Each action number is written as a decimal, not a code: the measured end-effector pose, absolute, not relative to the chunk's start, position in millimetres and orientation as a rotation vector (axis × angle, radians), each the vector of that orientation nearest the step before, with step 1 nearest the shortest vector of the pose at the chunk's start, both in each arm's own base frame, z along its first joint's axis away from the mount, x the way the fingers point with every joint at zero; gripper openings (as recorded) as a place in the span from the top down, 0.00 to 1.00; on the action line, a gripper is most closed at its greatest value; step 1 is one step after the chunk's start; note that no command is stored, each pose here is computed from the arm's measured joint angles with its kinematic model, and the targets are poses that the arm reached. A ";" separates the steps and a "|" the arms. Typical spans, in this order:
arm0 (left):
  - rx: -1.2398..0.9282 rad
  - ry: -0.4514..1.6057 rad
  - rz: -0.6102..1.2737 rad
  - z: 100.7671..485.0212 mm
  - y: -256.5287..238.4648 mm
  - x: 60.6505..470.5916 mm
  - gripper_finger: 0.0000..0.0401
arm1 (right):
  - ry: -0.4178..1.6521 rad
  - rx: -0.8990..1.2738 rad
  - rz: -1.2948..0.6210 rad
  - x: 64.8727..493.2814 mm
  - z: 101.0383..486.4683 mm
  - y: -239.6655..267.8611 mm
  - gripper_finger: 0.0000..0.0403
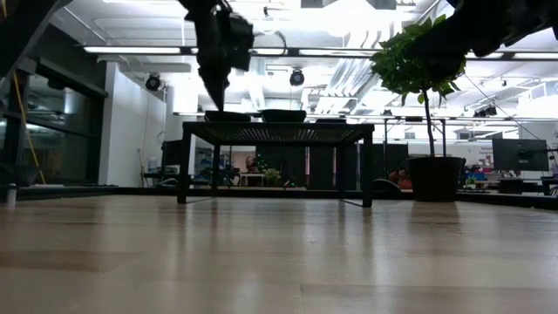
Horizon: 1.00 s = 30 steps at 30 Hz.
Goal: Pick & Place Mini shaped plates
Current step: Return to Home Position
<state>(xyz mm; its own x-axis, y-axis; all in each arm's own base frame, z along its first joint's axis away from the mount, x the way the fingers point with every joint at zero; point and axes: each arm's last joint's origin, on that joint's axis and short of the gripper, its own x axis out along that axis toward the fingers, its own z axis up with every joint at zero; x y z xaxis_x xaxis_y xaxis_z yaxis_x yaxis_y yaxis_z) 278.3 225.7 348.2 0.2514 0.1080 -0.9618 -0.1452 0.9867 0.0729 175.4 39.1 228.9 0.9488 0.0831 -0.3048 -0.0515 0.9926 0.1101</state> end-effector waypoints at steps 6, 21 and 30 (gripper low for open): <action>0.138 1.135 0.135 377.9 188.1 280.5 0.65 | 0.315 0.069 -0.017 169.6 230.3 35.3 0.83; 0.285 0.592 0.047 307.3 66.9 193.3 0.65 | -0.097 0.226 -0.015 113.9 178.8 24.0 0.83; 0.290 0.249 0.063 244.5 25.9 150.9 0.65 | -0.146 0.171 0.000 111.3 183.2 21.5 0.83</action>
